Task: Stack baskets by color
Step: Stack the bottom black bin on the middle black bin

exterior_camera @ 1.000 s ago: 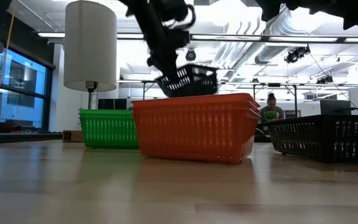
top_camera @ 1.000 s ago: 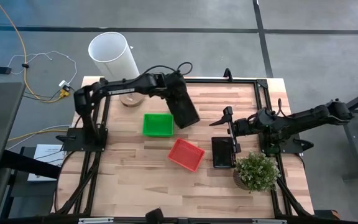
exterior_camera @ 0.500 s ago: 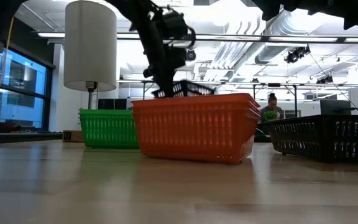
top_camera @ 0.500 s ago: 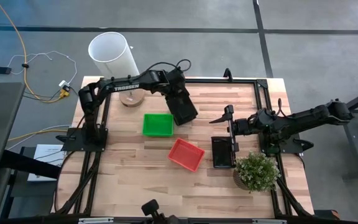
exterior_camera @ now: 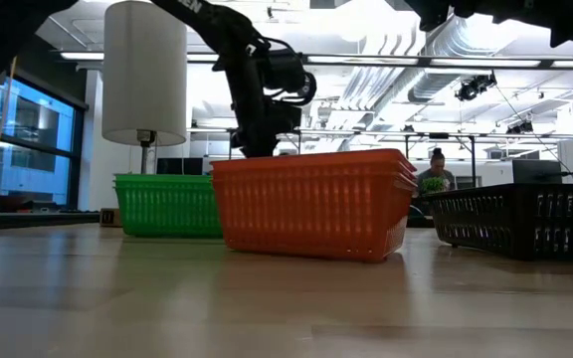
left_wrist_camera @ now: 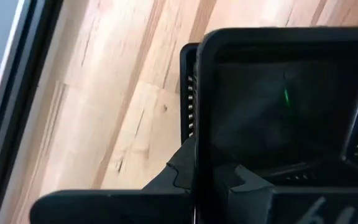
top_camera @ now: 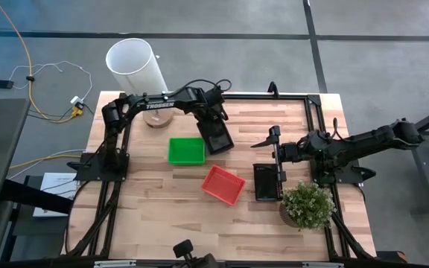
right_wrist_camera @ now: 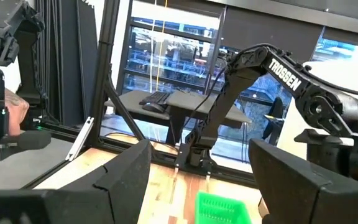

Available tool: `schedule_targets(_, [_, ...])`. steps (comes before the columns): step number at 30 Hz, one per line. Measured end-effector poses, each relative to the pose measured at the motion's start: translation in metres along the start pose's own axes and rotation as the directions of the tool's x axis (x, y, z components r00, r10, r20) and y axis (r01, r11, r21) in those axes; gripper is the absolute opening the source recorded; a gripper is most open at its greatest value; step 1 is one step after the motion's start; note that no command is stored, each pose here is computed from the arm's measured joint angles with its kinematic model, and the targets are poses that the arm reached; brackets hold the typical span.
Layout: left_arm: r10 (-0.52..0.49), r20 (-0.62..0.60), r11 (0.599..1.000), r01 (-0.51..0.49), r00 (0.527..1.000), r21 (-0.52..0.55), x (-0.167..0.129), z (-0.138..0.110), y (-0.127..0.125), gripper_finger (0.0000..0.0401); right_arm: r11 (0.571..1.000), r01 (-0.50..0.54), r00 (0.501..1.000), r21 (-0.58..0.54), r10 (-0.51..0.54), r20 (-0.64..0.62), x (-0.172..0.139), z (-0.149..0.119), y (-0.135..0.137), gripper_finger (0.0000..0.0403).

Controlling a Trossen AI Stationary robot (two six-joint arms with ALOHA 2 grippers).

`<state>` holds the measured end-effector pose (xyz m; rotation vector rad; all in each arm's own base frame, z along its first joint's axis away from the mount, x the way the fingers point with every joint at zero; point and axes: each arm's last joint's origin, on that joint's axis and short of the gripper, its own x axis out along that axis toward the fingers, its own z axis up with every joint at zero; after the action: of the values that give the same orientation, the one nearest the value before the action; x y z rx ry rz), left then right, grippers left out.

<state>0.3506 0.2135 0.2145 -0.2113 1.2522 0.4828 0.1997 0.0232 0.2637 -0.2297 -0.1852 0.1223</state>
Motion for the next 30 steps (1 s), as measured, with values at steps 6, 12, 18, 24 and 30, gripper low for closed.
schedule_targets(6, [-0.025,0.004,1.000,0.025,1.000,0.016,0.000,0.000,-0.001,0.0008,1.000,0.007,1.000,-0.015,-0.007,0.001,0.000,0.000,0.000,0.0259])
schedule_targets(12, [-0.058,-0.011,0.998,0.058,0.998,0.027,-0.003,0.000,-0.001,0.0069,0.999,0.042,0.999,-0.031,-0.042,-0.006,0.000,0.000,-0.001,0.0259])
schedule_targets(18, [-0.053,0.008,0.998,0.053,0.999,0.026,-0.027,0.012,0.002,0.0147,0.999,0.043,0.999,-0.034,-0.043,-0.012,0.000,0.000,-0.001,0.0259])
schedule_targets(24, [-0.052,0.112,0.999,0.051,0.992,0.016,-0.067,0.032,0.007,0.0192,0.999,0.035,0.998,-0.010,-0.035,-0.044,0.000,-0.004,-0.001,0.0259])
schedule_targets(30, [-0.144,0.187,0.989,0.135,0.972,0.059,-0.073,0.031,0.003,0.0199,0.998,0.049,0.994,0.041,-0.045,-0.102,0.000,-0.009,0.000,0.0259])
